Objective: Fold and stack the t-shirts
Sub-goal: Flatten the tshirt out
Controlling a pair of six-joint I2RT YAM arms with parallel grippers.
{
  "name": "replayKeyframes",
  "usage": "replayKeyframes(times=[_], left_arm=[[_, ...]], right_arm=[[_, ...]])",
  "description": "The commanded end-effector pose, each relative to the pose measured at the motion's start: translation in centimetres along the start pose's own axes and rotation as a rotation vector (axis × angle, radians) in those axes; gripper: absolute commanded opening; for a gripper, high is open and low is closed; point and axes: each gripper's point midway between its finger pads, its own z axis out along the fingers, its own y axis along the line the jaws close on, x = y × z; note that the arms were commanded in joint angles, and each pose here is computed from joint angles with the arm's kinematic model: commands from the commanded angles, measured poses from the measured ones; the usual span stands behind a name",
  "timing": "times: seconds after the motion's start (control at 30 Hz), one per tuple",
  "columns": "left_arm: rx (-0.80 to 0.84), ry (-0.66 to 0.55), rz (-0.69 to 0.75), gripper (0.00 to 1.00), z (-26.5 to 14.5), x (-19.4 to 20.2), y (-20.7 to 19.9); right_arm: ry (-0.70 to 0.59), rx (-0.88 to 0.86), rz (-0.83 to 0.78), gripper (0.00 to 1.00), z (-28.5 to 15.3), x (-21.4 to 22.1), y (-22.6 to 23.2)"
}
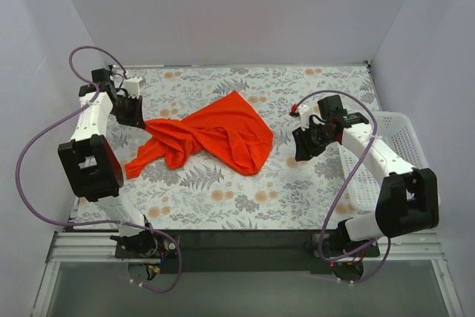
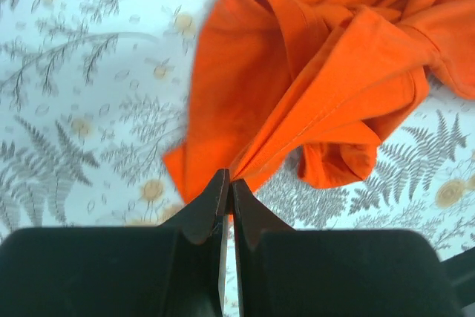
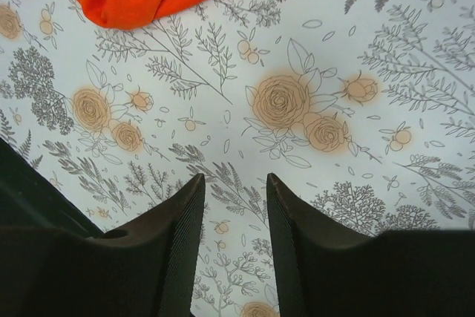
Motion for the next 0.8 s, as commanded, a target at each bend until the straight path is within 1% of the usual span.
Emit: replayKeyframes(times=[0.0, 0.03, 0.13, 0.2, 0.23, 0.3, 0.37, 0.4, 0.43, 0.57, 0.6, 0.77], left_arm=[[-0.038, 0.030, 0.036, 0.00, -1.8, 2.3, 0.2], [-0.040, 0.034, 0.038, 0.00, -1.8, 2.6, 0.1], [-0.009, 0.027, 0.022, 0.00, -1.2, 3.2, -0.5], [0.010, 0.027, -0.003, 0.00, -1.2, 3.0, -0.9], [0.029, 0.039, -0.018, 0.00, -0.9, 3.1, -1.0], [0.039, 0.036, -0.034, 0.00, -0.8, 2.9, -1.2], [0.040, 0.034, -0.041, 0.00, -0.7, 2.8, -1.1], [0.039, 0.033, -0.044, 0.00, -0.7, 2.7, -1.1], [0.038, 0.035, -0.045, 0.00, -0.7, 2.7, -1.1], [0.038, 0.038, -0.047, 0.00, -0.8, 2.9, -1.2], [0.039, 0.036, -0.047, 0.00, -0.9, 2.8, -1.2], [0.033, 0.034, -0.040, 0.00, -1.1, 2.7, -1.2]], right_arm=[[-0.060, -0.013, -0.018, 0.44, -0.9, -2.7, 0.2], [-0.048, -0.033, -0.008, 0.40, -0.3, -2.7, 0.3], [-0.049, -0.073, 0.002, 0.37, 0.9, -4.3, 1.2], [-0.069, -0.067, -0.015, 0.37, 1.5, -6.2, 1.6], [-0.066, -0.049, -0.058, 0.37, 2.1, -6.9, 2.2], [-0.072, -0.034, -0.083, 0.37, 3.0, -8.2, 2.8], [-0.066, -0.026, -0.115, 0.37, 4.1, -9.4, 4.0], [-0.026, -0.029, -0.112, 0.37, 5.5, -9.1, 4.1], [-0.037, -0.035, -0.132, 0.37, 5.8, -10.4, 4.9], [0.002, -0.092, -0.128, 0.40, 8.5, -11.1, 6.0], [0.025, -0.100, -0.117, 0.40, 9.5, -10.8, 5.9], [0.050, -0.121, -0.091, 0.44, 11.5, -11.3, 5.6]])
